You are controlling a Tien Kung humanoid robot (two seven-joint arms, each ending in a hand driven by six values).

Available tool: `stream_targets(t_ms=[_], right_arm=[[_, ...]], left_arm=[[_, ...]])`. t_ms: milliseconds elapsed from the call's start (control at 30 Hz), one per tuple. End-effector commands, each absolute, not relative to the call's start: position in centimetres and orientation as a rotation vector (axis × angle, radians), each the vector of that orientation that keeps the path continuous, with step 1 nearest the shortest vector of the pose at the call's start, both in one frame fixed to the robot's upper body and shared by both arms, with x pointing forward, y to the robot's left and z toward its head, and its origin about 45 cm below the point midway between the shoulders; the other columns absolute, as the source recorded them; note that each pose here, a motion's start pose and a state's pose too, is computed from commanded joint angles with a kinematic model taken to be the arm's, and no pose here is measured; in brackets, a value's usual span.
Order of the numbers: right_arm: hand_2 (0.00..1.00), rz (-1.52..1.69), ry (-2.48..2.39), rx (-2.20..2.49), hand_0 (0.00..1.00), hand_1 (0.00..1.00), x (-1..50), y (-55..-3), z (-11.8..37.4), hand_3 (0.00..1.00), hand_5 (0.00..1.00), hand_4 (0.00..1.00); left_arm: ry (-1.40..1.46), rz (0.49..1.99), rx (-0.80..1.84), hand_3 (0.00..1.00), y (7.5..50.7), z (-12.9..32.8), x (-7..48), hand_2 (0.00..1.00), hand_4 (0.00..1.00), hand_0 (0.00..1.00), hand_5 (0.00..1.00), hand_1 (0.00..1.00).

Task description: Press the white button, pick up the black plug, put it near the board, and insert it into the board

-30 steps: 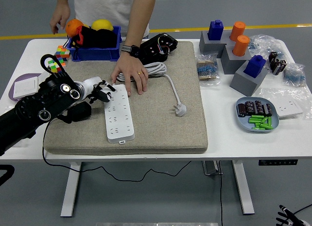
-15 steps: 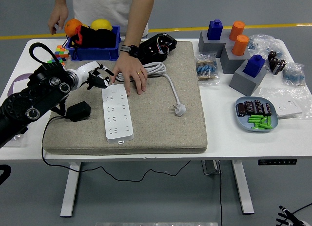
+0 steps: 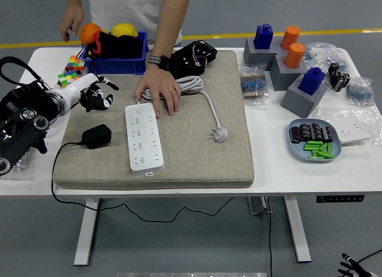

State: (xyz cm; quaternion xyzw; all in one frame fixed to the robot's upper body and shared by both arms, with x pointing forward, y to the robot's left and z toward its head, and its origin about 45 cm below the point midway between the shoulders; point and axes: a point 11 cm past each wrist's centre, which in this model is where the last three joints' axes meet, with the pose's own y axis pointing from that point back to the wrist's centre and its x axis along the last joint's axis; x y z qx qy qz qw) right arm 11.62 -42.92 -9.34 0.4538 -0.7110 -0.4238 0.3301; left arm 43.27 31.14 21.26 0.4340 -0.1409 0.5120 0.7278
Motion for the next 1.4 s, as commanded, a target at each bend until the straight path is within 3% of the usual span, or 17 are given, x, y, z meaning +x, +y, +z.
stream_targets(t_ms=[33, 200, 233, 367, 400, 1000, 1033, 1200, 1233, 1400], right_arm=[[0.685, -1.11, -1.86, 1.187, 0.798, 0.695, 11.6, -42.9, -9.4, 0.659, 0.574, 0.756], [0.685, -1.114, -1.86, 1.185, 0.798, 0.695, 11.5, -42.8, -9.4, 0.659, 0.574, 0.756], [0.685, -1.113, -1.861, 1.185, 0.798, 0.695, 11.5, -42.9, -9.4, 0.658, 0.574, 0.756], [0.685, -1.109, -1.863, 1.186, 0.798, 0.695, 11.6, -42.9, -9.4, 0.658, 0.574, 0.756], [0.685, -1.108, -1.863, 1.188, 0.798, 0.695, 11.6, -42.9, -9.3, 0.659, 0.574, 0.756], [0.685, -1.111, -1.864, 1.194, 0.798, 0.695, 11.8, -42.7, -9.4, 0.659, 0.573, 0.756], [0.685, -1.111, -1.863, 1.194, 0.798, 0.695, 11.8, -42.6, -9.4, 0.658, 0.574, 0.757], [0.685, -1.11, -1.862, 1.194, 0.798, 0.695, 11.7, -42.7, -9.4, 0.658, 0.574, 0.757], [0.685, -1.109, -1.862, 1.194, 0.798, 0.695, 11.7, -42.7, -9.4, 0.658, 0.574, 0.757], [0.685, -1.106, -1.866, 1.192, 0.798, 0.695, 11.8, -42.7, -9.4, 0.658, 0.574, 0.757]], left_arm=[[-0.314, 1.128, 0.956, 0.552, 31.5, 21.0, 43.0, 0.654, 0.957, 0.705, 0.132, 0.78], [-0.323, 1.13, 0.974, 0.552, 33.4, 20.2, 41.9, 0.654, 0.957, 0.705, 0.132, 0.78], [-0.322, 1.127, 0.985, 0.478, 33.7, 20.1, 41.7, 0.813, 0.998, 0.877, 0.073, 0.925], [-0.309, 1.112, 1.027, 0.478, 34.7, 19.4, 41.1, 0.813, 0.998, 0.877, 0.073, 0.925], [-0.303, 1.107, 1.04, 0.441, 34.9, 19.1, 40.9, 0.866, 0.998, 0.912, 0.002, 0.95], [-0.27, 1.071, 1.111, 0.41, 35.2, 16.3, 40.3, 0.834, 0.996, 0.906, 0.002, 0.932], [-0.267, 1.07, 1.114, 0.414, 35.2, 16.2, 40.3, 0.769, 0.939, 0.876, 0.002, 0.883], [-0.258, 1.077, 1.115, 0.414, 35.0, 16.0, 40.4, 0.769, 0.939, 0.876, 0.002, 0.883], [-0.259, 1.079, 1.11, 0.457, 35.0, 16.0, 40.4, 0.612, 0.844, 0.736, 0.002, 0.738], [-0.253, 1.093, 1.079, 0.457, 34.6, 16.3, 40.7, 0.612, 0.844, 0.736, 0.002, 0.738]])
